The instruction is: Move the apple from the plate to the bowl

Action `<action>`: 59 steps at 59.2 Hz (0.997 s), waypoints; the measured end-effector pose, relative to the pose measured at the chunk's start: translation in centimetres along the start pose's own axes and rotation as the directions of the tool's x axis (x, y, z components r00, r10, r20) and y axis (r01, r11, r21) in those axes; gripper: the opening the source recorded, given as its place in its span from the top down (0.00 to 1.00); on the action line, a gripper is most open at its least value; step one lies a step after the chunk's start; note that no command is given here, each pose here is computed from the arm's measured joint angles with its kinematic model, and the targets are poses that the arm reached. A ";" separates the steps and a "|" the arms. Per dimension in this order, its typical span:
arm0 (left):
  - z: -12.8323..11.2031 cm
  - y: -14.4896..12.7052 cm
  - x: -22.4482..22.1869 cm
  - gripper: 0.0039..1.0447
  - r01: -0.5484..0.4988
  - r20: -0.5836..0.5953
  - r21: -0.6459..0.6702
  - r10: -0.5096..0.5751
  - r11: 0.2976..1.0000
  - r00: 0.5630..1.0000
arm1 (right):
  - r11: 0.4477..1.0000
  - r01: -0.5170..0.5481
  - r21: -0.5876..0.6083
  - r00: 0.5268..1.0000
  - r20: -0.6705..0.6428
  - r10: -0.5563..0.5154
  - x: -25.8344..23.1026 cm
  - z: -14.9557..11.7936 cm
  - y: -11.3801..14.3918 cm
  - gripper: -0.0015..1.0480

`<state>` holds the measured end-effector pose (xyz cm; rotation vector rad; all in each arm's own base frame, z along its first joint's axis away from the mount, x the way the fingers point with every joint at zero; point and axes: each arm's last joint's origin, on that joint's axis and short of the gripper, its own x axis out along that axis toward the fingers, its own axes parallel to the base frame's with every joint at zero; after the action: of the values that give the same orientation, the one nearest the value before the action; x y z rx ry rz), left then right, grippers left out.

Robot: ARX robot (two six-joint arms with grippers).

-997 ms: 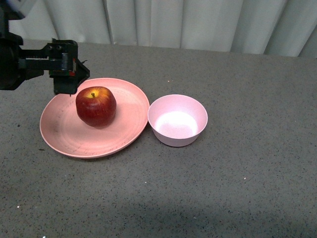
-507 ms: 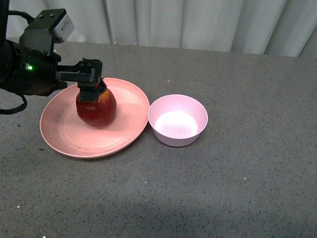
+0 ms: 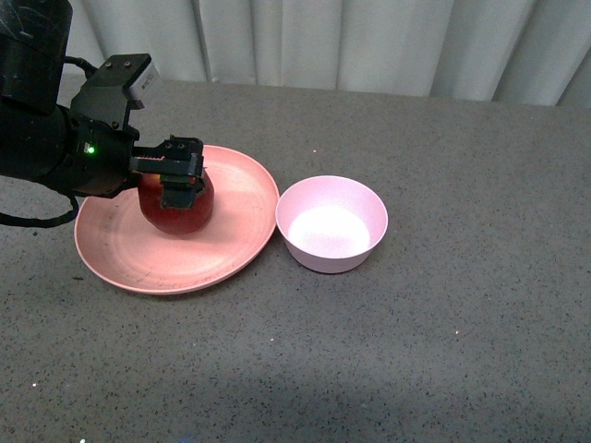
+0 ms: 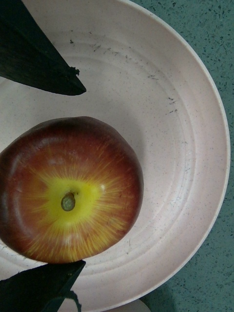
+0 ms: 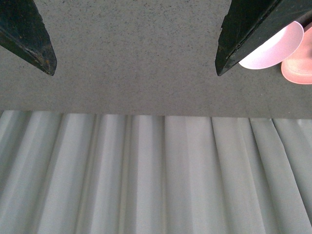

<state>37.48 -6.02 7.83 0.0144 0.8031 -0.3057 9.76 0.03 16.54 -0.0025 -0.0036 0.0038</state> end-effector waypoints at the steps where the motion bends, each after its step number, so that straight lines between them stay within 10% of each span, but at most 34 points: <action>1: 0.0 0.0 0.0 0.22 0.000 0.000 0.000 0.000 1.000 1.000 | 1.000 0.000 0.000 1.000 0.000 0.000 0.0 0.0 0.0 0.09; 59: 3.2 -11.0 -1.6 0.34 0.219 0.124 0.050 -0.224 0.974 0.967 | 1.000 0.000 0.000 1.000 0.000 0.000 0.0 0.0 0.0 0.09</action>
<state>35.66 -16.52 12.30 -0.0613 0.6706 -0.5282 9.76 0.03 16.54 -0.0025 -0.0036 0.0038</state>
